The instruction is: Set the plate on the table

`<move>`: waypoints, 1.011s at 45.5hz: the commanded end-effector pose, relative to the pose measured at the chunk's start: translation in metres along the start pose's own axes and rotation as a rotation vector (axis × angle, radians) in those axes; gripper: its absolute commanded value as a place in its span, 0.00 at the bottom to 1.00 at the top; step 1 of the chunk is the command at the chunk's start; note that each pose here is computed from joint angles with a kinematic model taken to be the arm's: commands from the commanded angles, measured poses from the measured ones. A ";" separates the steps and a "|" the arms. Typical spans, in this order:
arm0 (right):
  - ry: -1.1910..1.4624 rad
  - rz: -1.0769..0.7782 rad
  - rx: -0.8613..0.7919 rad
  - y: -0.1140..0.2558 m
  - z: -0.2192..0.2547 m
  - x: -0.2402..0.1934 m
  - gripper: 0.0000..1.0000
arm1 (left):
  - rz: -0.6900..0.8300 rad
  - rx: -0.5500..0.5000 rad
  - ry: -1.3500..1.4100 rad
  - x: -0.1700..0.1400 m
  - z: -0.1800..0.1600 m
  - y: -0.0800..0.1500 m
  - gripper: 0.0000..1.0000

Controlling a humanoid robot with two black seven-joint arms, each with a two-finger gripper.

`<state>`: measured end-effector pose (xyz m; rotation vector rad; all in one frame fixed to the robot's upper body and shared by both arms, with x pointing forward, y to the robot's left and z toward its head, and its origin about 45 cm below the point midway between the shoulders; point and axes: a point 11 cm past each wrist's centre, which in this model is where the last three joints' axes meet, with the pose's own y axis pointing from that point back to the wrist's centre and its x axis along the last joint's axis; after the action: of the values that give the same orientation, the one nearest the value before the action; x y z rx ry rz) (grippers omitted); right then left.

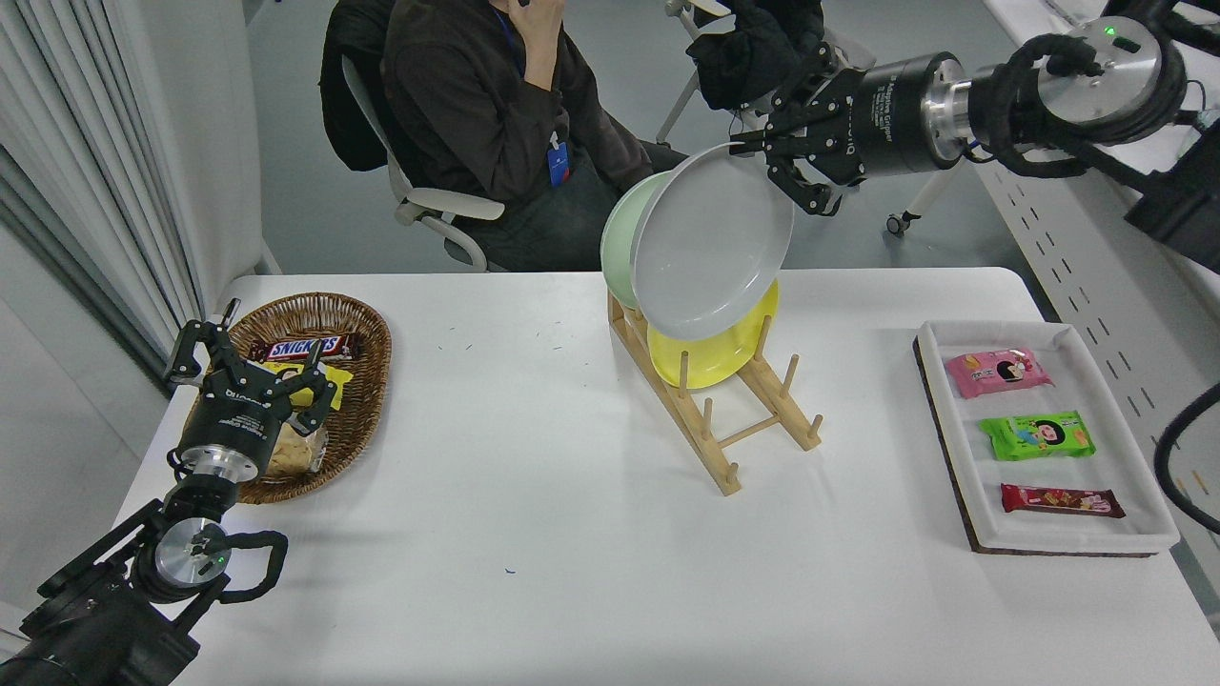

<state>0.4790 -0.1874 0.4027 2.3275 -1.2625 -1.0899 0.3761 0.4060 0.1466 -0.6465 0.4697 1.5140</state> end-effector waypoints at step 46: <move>-0.234 0.074 -0.216 -0.074 0.080 -0.039 0.00 | 0.000 -0.001 0.000 0.000 0.000 0.000 0.98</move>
<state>0.4606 -0.1222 0.3467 2.0904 -1.2542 -1.3740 0.3762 0.4060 0.1466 -0.6466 0.4699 1.5140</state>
